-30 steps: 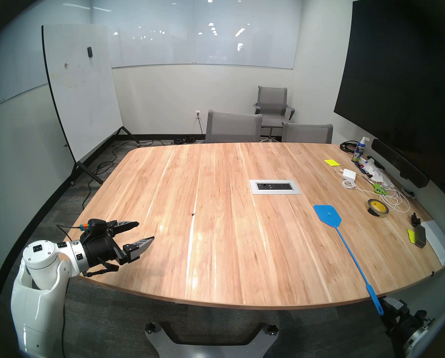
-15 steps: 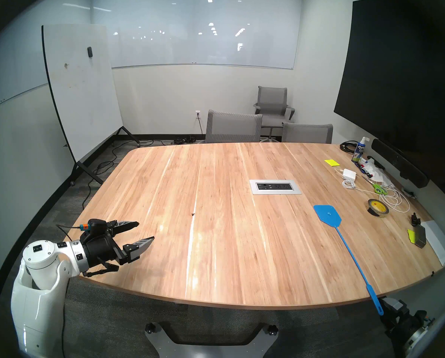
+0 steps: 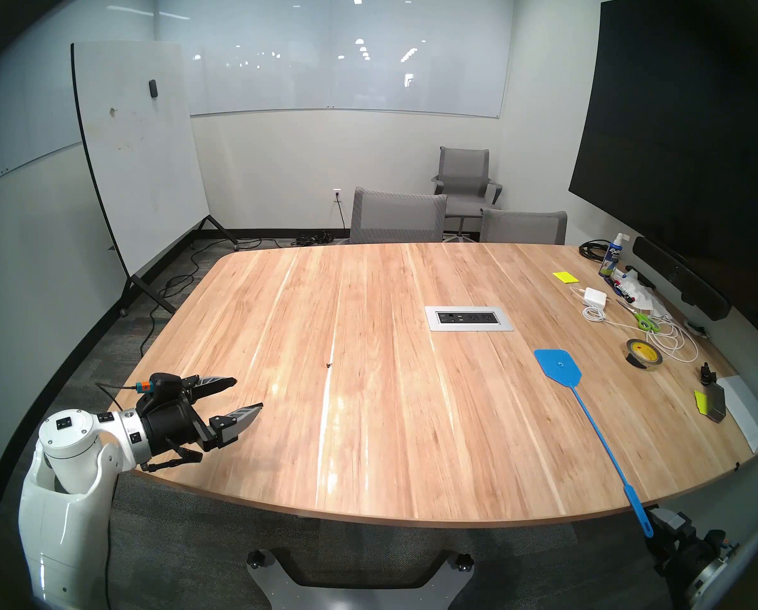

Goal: Swat a bug on table

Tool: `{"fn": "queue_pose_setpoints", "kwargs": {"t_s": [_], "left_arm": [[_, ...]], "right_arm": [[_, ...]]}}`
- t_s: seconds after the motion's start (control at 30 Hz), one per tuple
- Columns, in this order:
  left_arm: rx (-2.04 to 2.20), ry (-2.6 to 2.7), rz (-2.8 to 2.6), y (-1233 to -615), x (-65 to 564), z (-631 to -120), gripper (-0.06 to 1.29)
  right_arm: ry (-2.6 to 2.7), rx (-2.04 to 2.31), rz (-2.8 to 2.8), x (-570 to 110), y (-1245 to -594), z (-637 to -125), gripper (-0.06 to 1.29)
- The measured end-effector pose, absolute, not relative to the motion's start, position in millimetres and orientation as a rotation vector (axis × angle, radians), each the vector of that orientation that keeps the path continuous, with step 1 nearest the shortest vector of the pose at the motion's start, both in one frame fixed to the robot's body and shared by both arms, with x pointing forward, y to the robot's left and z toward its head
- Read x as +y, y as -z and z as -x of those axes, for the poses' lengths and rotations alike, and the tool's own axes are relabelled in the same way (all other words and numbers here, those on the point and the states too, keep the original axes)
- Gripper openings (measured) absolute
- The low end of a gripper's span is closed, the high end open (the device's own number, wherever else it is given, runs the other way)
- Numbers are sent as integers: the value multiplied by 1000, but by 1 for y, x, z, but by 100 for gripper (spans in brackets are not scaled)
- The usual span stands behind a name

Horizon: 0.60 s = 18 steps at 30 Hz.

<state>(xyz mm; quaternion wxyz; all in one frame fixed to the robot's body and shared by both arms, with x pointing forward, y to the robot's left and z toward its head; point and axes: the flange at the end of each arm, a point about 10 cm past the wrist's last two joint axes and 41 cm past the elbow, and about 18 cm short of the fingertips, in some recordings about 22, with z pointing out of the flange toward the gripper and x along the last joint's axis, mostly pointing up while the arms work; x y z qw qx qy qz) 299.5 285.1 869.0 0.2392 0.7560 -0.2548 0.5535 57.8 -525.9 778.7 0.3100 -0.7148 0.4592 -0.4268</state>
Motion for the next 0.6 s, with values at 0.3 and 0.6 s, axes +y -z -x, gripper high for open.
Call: {"fn": "queue_pose_setpoints", "kwargs": {"t_s": [0.3, 0.6], "left_arm": [[-697, -1515, -2070, -869, 285, -299, 125], [-697, -1516, -2070, -869, 285, -299, 125]], "right_arm": [[1113, 1222, 1881, -526, -773, -58, 119], [1114, 1220, 1872, -527, -772, -61, 119]]}}
